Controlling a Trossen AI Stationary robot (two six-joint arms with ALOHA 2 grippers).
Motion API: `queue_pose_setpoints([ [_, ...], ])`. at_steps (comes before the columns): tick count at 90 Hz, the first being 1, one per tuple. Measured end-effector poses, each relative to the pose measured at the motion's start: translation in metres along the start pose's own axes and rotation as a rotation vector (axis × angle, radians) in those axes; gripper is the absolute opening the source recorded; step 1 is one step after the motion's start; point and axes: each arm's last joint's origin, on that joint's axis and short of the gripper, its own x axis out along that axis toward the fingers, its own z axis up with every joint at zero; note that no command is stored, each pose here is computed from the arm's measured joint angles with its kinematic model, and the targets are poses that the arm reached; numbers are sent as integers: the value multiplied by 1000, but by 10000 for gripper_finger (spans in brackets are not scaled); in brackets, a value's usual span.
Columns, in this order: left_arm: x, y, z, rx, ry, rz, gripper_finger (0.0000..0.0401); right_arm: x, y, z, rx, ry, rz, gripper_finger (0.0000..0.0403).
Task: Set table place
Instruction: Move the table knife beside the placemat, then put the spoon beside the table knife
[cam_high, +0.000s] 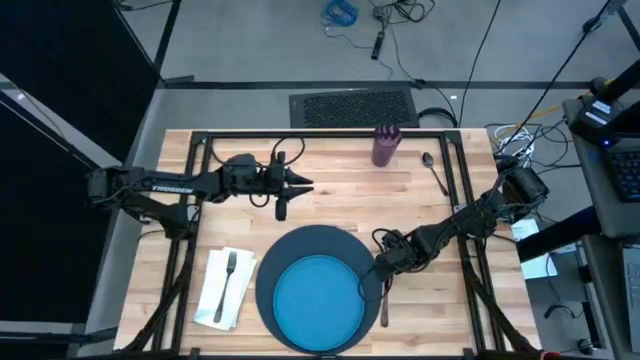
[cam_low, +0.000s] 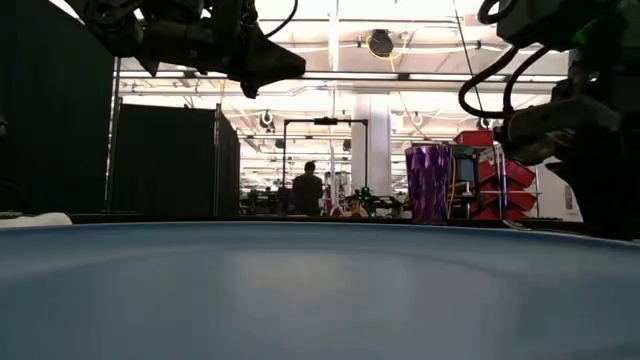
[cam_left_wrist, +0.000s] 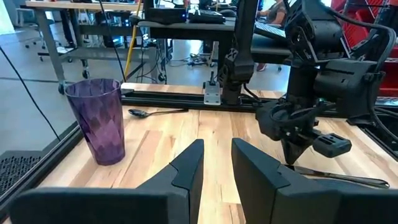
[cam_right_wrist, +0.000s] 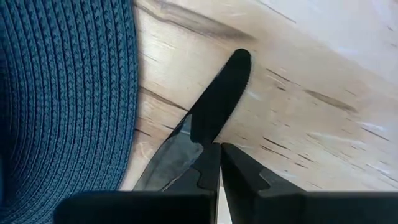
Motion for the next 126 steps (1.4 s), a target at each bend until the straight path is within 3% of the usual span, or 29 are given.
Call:
queue_pose_setpoints([
  [49,0,0,0,0,0,0,68,-5,-1,0,4,-10,5,0],
  [80,0,0,0,0,0,0,68,-31,-29,8,52,-74,-159,0],
  [109,0,0,0,0,0,0,68,-73,-68,56,25,-247,-240,3],
  [126,0,0,0,0,0,0,68,-99,-106,99,20,-300,-262,43],
])
